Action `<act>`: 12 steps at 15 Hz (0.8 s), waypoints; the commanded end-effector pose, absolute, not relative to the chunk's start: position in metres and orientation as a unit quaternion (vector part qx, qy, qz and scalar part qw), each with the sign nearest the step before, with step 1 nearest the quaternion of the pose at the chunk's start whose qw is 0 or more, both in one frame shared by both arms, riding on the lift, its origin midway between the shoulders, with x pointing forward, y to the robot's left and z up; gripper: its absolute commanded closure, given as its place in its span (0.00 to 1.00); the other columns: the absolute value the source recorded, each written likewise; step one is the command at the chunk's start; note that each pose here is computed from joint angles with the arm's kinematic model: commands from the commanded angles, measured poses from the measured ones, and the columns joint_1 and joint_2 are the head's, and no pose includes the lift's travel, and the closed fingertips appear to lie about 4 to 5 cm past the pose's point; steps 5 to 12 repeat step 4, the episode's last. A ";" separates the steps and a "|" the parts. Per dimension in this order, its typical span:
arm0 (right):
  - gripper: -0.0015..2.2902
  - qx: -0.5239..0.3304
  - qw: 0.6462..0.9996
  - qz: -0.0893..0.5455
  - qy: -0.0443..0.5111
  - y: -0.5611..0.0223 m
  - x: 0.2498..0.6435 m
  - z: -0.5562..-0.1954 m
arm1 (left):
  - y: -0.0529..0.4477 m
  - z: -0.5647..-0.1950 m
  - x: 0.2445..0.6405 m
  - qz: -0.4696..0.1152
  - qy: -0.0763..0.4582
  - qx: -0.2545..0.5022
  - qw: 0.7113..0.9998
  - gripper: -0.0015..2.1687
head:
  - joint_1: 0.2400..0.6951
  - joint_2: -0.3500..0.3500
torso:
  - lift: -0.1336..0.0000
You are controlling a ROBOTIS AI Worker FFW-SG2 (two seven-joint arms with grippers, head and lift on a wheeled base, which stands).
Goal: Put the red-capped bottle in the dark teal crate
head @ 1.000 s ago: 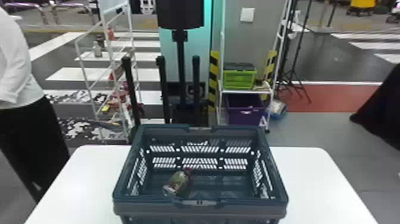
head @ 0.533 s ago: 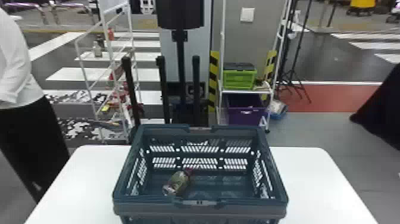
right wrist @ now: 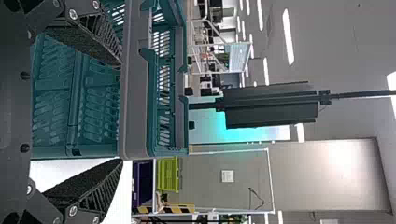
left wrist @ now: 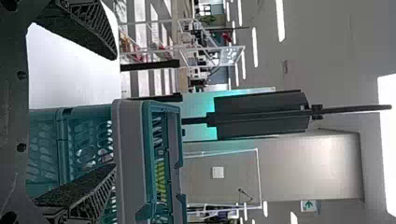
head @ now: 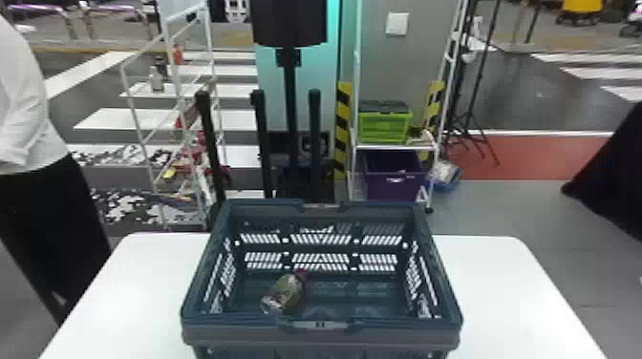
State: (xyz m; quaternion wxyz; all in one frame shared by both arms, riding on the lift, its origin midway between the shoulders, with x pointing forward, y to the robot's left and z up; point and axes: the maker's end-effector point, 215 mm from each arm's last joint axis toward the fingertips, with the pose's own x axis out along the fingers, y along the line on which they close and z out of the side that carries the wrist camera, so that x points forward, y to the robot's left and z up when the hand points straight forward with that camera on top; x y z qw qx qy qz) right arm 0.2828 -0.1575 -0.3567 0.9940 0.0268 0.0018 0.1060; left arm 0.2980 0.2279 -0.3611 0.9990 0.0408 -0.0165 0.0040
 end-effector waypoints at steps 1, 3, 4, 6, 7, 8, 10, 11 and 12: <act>0.07 0.026 0.994 0.107 0.002 -0.157 0.283 -0.357 | 0.228 -0.361 0.298 0.007 -0.016 0.039 0.999 0.03 | 0.57 0.50 | 1.00; 0.07 0.027 0.994 0.108 0.002 -0.155 0.282 -0.357 | 0.228 -0.364 0.298 0.007 -0.011 0.039 0.999 0.03 | 0.57 0.50 | 1.00; 0.07 0.026 0.994 0.108 0.002 -0.154 0.282 -0.357 | 0.229 -0.365 0.299 0.010 -0.010 0.039 0.999 0.03 | 0.57 0.50 | 1.00; 0.07 0.026 0.994 0.108 0.002 -0.154 0.282 -0.357 | 0.229 -0.365 0.299 0.010 -0.010 0.039 0.999 0.03 | 0.57 0.50 | 1.00; 0.07 0.026 0.994 0.108 0.002 -0.154 0.282 -0.357 | 0.229 -0.365 0.299 0.010 -0.010 0.039 0.999 0.03 | 0.57 0.50 | 1.00; 0.07 0.026 0.994 0.108 0.002 -0.154 0.282 -0.357 | 0.229 -0.365 0.299 0.010 -0.010 0.039 0.999 0.03 | 0.57 0.50 | 1.00; 0.07 0.026 0.994 0.108 0.002 -0.154 0.282 -0.357 | 0.229 -0.365 0.299 0.010 -0.010 0.039 0.999 0.03 | 0.57 0.50 | 1.00; 0.07 0.026 0.994 0.108 0.002 -0.154 0.282 -0.357 | 0.229 -0.365 0.299 0.010 -0.010 0.039 0.999 0.03 | 0.57 0.50 | 1.00; 0.07 0.026 0.994 0.108 0.002 -0.154 0.282 -0.357 | 0.229 -0.365 0.299 0.010 -0.010 0.039 0.999 0.03 | 0.57 0.50 | 1.00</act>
